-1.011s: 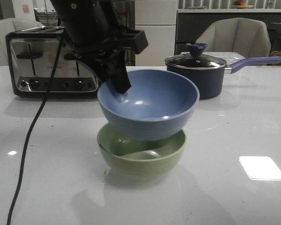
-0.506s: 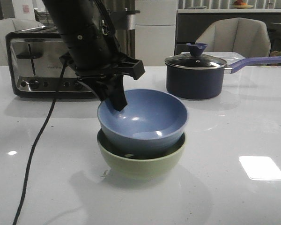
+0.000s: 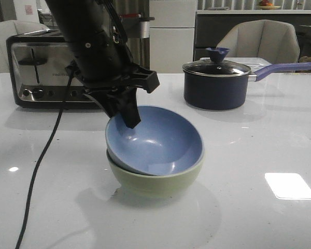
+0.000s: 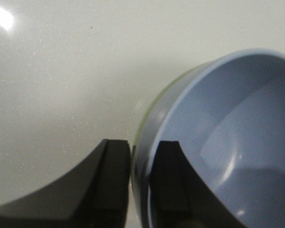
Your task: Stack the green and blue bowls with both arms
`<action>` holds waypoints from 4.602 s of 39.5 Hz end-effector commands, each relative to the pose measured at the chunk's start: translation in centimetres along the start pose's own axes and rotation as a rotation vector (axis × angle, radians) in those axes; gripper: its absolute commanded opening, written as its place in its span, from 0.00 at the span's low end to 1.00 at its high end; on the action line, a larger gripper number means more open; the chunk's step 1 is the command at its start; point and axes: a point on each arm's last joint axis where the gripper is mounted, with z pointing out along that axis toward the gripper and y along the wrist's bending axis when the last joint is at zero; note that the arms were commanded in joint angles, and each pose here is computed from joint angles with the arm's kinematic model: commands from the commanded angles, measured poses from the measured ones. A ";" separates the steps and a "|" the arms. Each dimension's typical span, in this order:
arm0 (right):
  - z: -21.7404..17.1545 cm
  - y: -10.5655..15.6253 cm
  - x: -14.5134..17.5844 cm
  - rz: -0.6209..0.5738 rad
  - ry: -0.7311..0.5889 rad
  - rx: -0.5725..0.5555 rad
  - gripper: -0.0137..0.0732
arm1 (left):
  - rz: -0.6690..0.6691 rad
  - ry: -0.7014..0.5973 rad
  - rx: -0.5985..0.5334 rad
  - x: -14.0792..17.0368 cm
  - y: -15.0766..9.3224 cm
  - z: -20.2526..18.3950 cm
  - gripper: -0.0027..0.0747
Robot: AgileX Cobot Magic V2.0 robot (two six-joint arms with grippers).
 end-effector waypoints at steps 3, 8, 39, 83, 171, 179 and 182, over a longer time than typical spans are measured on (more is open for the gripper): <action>-0.5 -0.1 -1.2 0.002 -0.090 0.013 0.67 | -0.010 -0.114 0.009 -1.3 -0.4 -2.9 0.64; -0.5 -0.1 -1.2 0.002 -0.090 0.013 0.67 | -0.006 -0.143 0.008 -1.4 -0.5 -4.1 0.69; -0.5 -0.1 -1.2 0.002 -0.090 0.013 0.67 | 0.061 -0.480 -0.021 12.7 -3.5 -20.5 0.70; -0.5 -0.2 -1.1 -0.014 -0.073 0.028 0.65 | 0.103 -0.665 -0.090 23.1 -3.5 -21.1 0.70; -0.5 -0.2 -0.7 -0.014 -0.035 0.021 0.20 | -0.205 -1.228 -0.624 31.9 -0.2 -17.5 0.16; -0.5 -0.2 -0.7 -0.014 -0.034 0.020 0.20 | -0.244 -1.205 -0.647 33.1 0.2 -15.1 0.16; -0.5 -0.2 -0.7 -0.014 -0.034 0.020 0.20 | -0.242 -1.230 -0.637 33.4 0.3 -14.4 0.16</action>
